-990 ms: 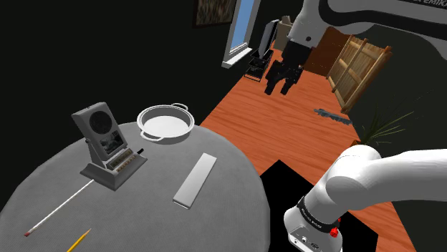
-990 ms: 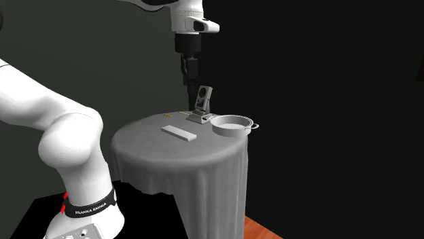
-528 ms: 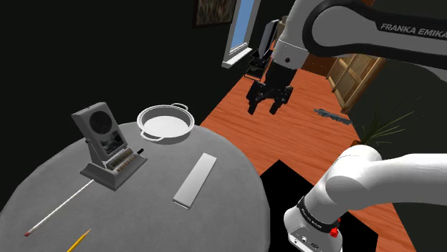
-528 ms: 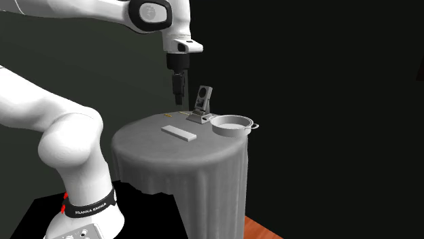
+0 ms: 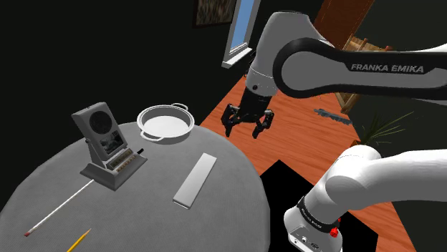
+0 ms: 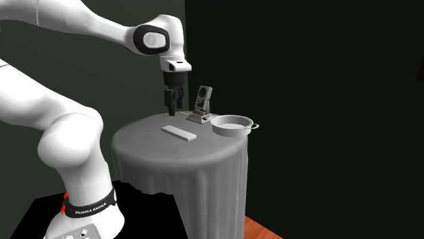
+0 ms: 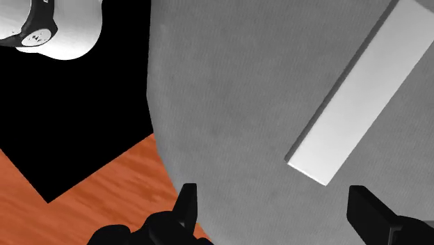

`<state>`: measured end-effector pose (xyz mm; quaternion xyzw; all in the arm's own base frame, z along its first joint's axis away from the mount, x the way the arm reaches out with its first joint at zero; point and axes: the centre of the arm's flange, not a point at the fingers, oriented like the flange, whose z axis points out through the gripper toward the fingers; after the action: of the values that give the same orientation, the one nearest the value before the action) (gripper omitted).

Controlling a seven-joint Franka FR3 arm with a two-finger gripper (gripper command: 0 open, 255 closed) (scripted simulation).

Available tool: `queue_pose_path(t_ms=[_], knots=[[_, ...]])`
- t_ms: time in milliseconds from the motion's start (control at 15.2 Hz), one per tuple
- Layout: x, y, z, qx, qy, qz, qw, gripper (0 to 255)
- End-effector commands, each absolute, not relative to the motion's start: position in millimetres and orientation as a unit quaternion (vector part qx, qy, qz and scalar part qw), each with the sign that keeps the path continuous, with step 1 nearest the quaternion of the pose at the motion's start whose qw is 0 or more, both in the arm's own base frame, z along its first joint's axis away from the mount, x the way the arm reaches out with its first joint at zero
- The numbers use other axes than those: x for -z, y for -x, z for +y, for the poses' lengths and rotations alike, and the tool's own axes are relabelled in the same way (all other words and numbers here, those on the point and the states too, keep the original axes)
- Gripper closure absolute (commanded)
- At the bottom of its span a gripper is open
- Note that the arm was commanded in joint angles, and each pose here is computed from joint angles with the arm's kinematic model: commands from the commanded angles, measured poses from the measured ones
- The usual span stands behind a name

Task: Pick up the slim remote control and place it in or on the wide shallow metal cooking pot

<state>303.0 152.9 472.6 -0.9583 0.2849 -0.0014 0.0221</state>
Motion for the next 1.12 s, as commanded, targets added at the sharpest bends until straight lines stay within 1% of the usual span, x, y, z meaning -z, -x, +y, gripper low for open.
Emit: queue_pose_path(t_ms=[0, 660, 1056], knots=[[-456.3, -303.8, 179.3, 0.001, 0.949, 0.315, 0.017, 0], [-372.2, -338.0, 283.5, 0.0, 0.892, 0.451, -0.01, 0], [-344.2, -338.7, 284.7, 0.0, 0.891, 0.453, -0.01, 0]])
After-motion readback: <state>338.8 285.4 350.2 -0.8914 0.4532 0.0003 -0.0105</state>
